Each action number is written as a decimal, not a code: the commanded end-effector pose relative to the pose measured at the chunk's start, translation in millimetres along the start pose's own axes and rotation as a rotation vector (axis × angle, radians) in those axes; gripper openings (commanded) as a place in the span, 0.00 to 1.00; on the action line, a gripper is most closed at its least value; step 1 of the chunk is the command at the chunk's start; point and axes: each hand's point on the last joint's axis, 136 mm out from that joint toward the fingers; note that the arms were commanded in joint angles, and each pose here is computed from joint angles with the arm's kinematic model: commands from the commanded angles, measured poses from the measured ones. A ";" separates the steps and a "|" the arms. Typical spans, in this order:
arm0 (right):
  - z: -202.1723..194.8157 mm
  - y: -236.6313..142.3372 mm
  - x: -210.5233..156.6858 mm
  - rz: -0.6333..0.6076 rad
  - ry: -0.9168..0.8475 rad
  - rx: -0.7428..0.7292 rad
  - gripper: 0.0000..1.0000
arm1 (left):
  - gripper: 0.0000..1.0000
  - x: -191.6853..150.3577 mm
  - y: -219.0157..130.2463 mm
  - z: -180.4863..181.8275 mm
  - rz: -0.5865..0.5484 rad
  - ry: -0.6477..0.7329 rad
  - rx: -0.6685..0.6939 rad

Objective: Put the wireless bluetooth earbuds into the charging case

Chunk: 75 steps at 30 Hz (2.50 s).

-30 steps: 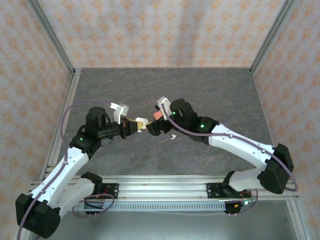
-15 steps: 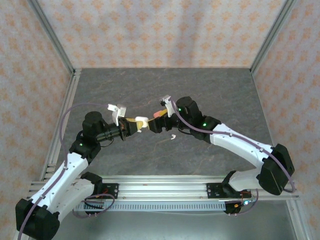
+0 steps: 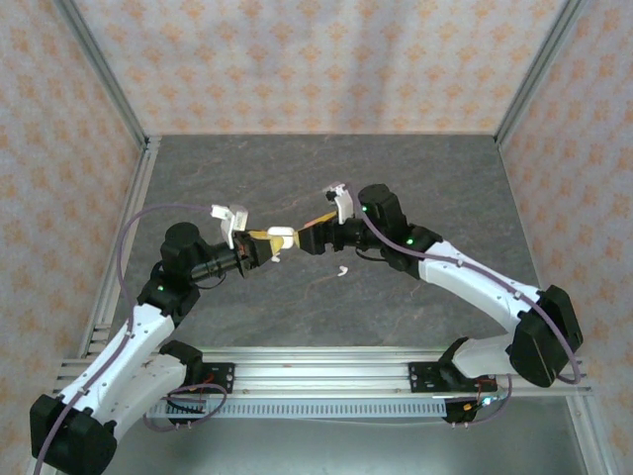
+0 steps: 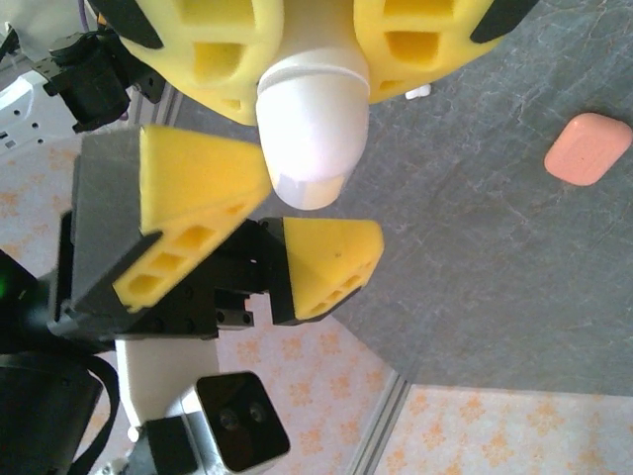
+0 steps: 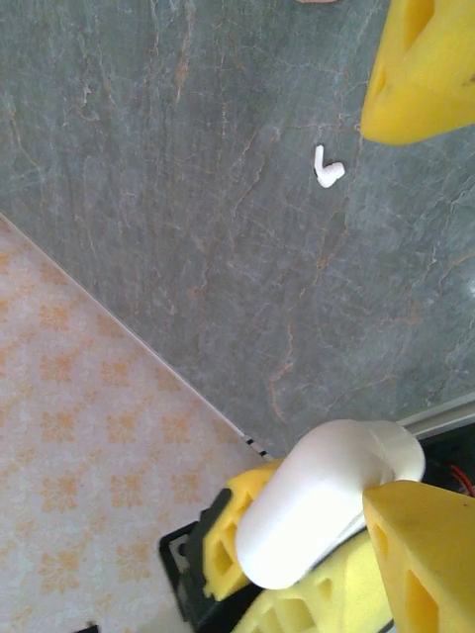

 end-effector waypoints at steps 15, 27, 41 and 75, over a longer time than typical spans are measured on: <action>8.0 -13.5 33.3 -0.084 0.038 0.006 0.86 | 0.00 6.7 -6.4 -6.6 -0.055 0.117 0.021; -31.2 -12.6 36.5 -0.070 0.092 -0.230 0.86 | 0.00 -10.6 -17.8 13.1 -0.074 0.126 0.154; -114.8 17.9 18.5 -0.001 0.239 -0.553 0.87 | 0.00 -14.1 -28.8 10.6 -0.045 0.190 0.190; -165.1 124.0 -43.8 0.261 0.280 -0.726 0.54 | 0.00 -14.9 -41.2 24.1 -0.067 0.229 0.303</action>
Point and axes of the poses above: each hand's point on the last joint's axis, 136 mm out from that joint toward the fingers, its own y axis out along the fingers, its own z axis along the line the jaws close on, x = y × z, and after that the axes turned 11 degrees about y, right-handed
